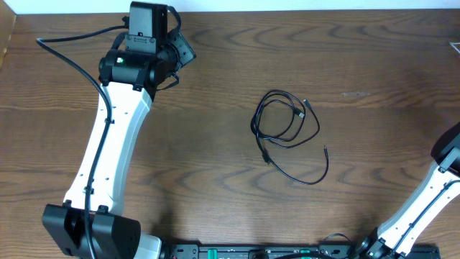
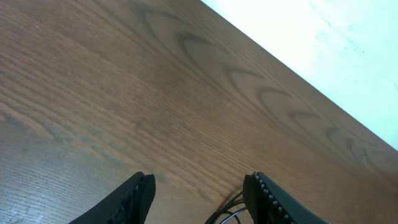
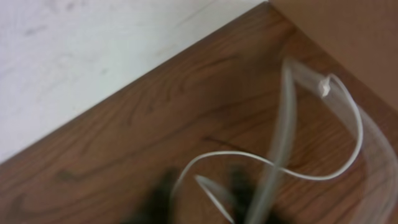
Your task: Untangle cables
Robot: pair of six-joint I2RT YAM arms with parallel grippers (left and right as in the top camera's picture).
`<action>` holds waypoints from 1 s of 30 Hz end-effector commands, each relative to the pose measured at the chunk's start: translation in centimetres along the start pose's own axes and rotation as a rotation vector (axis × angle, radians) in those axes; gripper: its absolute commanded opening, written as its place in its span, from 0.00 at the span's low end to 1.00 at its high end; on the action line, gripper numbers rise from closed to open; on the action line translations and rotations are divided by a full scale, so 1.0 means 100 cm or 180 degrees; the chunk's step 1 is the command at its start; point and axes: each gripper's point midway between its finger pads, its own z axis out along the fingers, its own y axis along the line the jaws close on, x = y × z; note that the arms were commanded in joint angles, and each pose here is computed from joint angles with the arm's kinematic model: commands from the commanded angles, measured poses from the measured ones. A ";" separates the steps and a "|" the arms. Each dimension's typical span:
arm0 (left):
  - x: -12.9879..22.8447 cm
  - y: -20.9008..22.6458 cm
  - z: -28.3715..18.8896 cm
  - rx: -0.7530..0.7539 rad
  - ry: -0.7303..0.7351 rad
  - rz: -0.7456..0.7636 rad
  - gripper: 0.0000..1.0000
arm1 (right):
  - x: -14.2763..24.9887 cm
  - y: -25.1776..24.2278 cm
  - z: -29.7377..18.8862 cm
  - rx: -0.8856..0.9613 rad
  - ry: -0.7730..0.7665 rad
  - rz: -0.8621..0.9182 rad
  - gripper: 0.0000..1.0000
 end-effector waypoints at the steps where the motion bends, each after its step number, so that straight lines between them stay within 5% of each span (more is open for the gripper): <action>1: -0.001 -0.007 -0.009 0.0064 -0.0041 0.0101 0.51 | -0.001 0.010 -0.003 -0.0137 0.0014 -0.0033 0.99; 14: 0.013 -0.015 0.002 0.0064 0.0068 0.0180 0.51 | -0.003 0.122 -0.108 -0.1328 0.0410 -0.0338 0.99; 21: 0.014 -0.014 0.002 0.0057 0.0081 0.0304 0.51 | -0.005 0.119 -0.132 -0.0165 0.0388 -0.0775 0.99; 30: 0.019 -0.009 0.002 -0.0001 0.0153 0.0325 0.51 | 0.020 0.117 -0.102 0.0039 0.0587 -0.0535 0.99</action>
